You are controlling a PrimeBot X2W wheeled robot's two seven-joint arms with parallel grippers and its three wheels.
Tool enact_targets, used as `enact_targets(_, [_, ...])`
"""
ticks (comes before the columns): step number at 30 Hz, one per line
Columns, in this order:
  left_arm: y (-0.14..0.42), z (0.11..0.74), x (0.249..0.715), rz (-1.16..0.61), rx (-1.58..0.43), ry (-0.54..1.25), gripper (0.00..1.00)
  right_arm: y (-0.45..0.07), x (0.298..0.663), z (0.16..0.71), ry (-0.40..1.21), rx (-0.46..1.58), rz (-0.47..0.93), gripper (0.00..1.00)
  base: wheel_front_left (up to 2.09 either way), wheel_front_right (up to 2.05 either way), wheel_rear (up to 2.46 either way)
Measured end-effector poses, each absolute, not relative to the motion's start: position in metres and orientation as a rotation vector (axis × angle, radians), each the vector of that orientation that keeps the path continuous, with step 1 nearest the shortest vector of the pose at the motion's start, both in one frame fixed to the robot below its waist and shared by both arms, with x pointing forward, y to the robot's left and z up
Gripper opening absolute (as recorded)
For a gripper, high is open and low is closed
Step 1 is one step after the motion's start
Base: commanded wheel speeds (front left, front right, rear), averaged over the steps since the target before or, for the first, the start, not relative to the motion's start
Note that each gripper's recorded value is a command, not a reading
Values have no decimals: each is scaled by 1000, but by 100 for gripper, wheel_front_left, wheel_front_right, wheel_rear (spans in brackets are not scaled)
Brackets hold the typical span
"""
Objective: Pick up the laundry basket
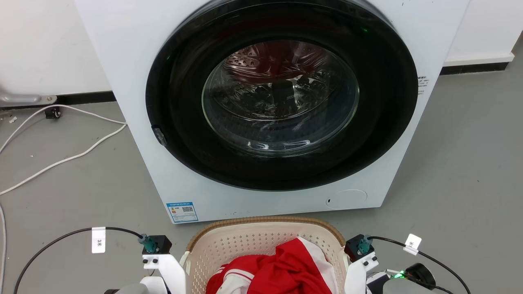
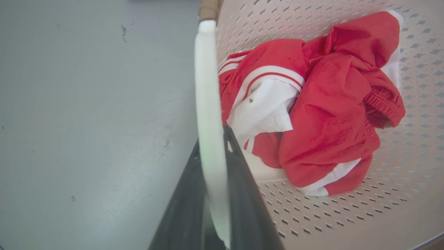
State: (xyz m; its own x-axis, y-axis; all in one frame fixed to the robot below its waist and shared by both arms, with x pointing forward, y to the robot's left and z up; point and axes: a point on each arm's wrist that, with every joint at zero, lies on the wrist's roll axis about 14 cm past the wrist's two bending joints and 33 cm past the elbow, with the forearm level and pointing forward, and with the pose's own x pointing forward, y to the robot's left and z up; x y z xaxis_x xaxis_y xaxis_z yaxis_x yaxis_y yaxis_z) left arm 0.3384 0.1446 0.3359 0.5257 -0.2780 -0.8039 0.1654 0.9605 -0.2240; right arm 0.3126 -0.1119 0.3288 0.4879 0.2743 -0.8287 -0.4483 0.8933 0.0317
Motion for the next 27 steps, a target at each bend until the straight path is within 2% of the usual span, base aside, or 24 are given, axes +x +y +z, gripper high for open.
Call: enact_targets(27, [144, 336, 339, -268, -126, 984, 0, -113, 312, 328, 969, -190, 437, 0, 0, 0, 0])
